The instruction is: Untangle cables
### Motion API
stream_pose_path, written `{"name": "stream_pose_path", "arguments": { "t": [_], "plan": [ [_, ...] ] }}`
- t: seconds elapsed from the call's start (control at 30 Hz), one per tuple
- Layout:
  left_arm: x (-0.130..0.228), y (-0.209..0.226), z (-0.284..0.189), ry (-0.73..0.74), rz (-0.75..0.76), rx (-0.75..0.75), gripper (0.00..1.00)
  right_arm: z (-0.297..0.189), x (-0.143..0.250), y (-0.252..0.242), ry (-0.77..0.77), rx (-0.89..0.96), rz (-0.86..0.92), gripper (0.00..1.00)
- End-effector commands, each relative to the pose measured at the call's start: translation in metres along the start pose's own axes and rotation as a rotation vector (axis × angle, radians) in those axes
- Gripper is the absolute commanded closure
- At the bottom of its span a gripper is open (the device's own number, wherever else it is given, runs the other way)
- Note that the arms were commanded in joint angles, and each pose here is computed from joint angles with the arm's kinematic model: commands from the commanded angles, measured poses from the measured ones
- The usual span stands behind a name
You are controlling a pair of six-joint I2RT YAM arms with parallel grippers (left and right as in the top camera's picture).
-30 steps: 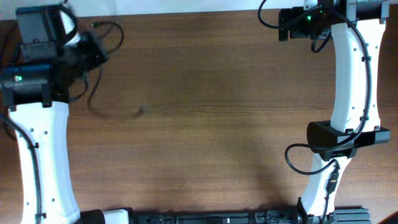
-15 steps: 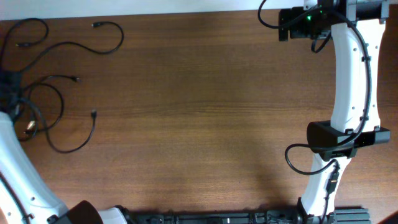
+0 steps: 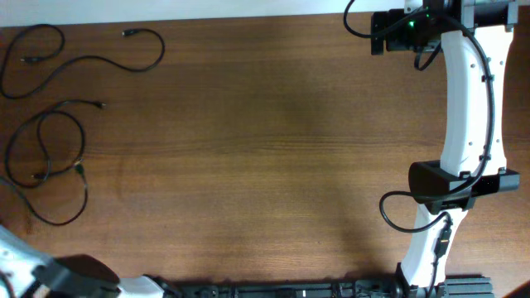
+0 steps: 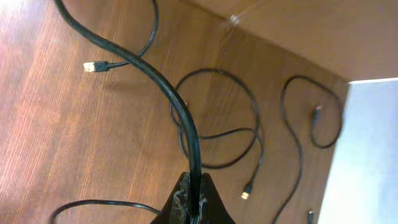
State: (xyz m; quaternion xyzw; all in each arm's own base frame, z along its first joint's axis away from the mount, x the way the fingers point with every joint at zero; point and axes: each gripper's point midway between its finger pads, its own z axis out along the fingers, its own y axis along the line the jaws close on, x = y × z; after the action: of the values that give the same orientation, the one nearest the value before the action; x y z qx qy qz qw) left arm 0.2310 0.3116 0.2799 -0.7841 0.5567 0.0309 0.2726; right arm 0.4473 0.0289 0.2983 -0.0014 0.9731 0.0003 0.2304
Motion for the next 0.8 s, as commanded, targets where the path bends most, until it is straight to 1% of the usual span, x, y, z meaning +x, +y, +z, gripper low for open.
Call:
{"name": "stream_pose_path", "arguments": {
  "t": [0.0, 0.13, 0.27, 0.5, 0.63, 0.7, 0.77],
  "plan": [
    [0.012, 0.001, 0.039, 0.081, 0.061, -0.057, 1.0, 0.002, 0.002, 0.0, 0.011, -0.001, -0.007, 0.02],
    [0.024, 0.011, 0.07, 0.154, 0.083, -0.138, 1.0, 0.002, 0.002, 0.0, 0.011, -0.001, -0.007, 0.02],
    [0.034, 0.035, 0.091, 0.215, 0.0, -0.263, 1.0, 0.002, 0.002, 0.0, 0.011, -0.001, -0.007, 0.03],
    [0.037, 0.069, 0.122, 0.272, -0.04, -0.38, 1.0, 0.002, 0.002, 0.0, 0.011, -0.001, -0.007, 0.02],
    [0.045, 0.084, 0.142, 0.297, -0.058, -0.397, 1.0, 0.002, 0.002, 0.0, 0.011, -0.001, -0.007, 0.02],
    [0.057, 0.09, 0.153, 0.355, -0.073, -0.402, 1.0, 0.002, 0.002, 0.0, 0.011, -0.001, -0.007, 0.02],
    [0.072, 0.089, 0.164, 0.434, -0.051, -0.364, 0.99, 0.002, 0.002, 0.0, 0.011, -0.001, -0.007, 0.02]
  ]
}}
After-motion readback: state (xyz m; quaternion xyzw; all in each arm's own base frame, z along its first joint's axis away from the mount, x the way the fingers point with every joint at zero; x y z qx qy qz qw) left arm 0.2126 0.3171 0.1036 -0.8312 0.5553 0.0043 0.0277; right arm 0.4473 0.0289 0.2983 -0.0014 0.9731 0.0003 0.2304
